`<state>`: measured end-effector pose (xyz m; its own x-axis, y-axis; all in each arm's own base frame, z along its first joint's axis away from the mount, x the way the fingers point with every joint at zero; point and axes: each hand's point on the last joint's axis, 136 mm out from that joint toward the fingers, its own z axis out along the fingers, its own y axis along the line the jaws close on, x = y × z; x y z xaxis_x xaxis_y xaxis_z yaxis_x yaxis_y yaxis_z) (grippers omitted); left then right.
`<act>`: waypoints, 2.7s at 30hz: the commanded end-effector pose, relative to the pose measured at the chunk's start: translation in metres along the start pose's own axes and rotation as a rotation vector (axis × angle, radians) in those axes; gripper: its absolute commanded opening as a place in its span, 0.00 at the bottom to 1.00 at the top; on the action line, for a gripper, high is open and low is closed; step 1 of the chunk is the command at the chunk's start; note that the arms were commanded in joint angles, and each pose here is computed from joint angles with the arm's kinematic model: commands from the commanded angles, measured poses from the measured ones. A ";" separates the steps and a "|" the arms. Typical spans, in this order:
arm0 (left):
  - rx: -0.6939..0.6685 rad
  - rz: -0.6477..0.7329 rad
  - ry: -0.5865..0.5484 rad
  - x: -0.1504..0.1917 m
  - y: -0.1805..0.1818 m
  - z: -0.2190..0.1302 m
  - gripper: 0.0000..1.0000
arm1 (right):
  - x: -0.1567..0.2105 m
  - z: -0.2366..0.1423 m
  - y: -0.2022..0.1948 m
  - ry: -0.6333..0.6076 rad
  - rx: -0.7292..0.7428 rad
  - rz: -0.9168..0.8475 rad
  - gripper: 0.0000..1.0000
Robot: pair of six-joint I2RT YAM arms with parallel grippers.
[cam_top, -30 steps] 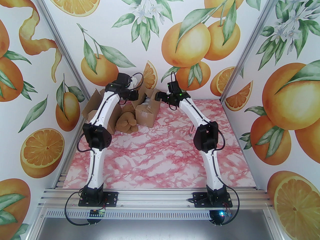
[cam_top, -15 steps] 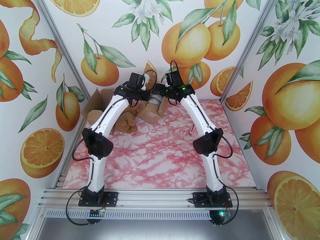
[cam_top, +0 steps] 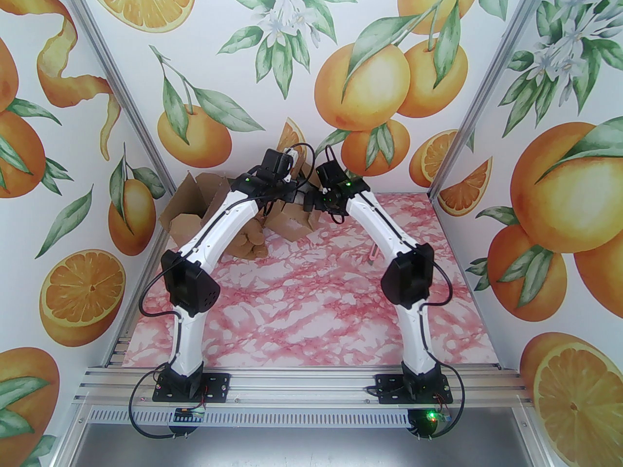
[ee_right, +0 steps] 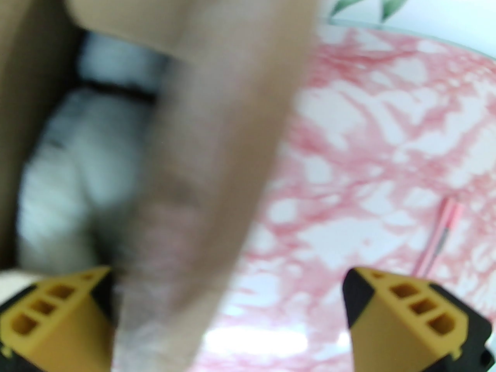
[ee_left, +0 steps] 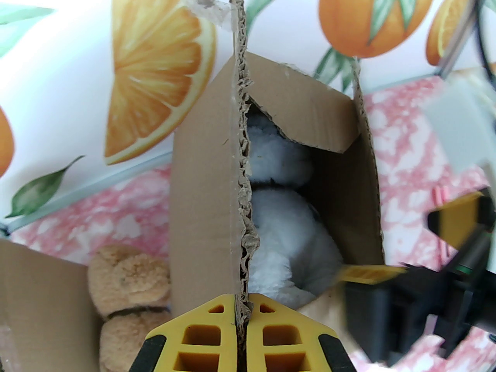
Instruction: Unpack the express box
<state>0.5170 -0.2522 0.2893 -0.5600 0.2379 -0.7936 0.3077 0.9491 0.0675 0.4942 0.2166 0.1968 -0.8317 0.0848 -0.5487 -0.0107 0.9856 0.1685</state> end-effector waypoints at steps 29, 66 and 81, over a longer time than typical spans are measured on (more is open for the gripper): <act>-0.104 0.031 -0.343 -0.053 -0.009 -0.073 0.00 | -0.060 -0.045 0.076 -0.194 -0.541 0.266 0.48; 0.202 -0.030 -0.287 -0.030 -0.024 -0.035 0.00 | -0.028 0.019 0.097 -0.021 -0.577 0.160 0.00; 0.030 -0.200 -0.017 0.036 0.025 0.017 0.00 | -0.100 -0.173 0.060 -0.494 -0.896 0.278 0.00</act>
<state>0.5157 -0.2290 0.2655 -0.5540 0.0573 -0.8305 0.2624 0.9588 -0.1089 0.4754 0.2620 0.3442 -0.6733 0.4374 -0.5961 -0.3168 0.5578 0.7672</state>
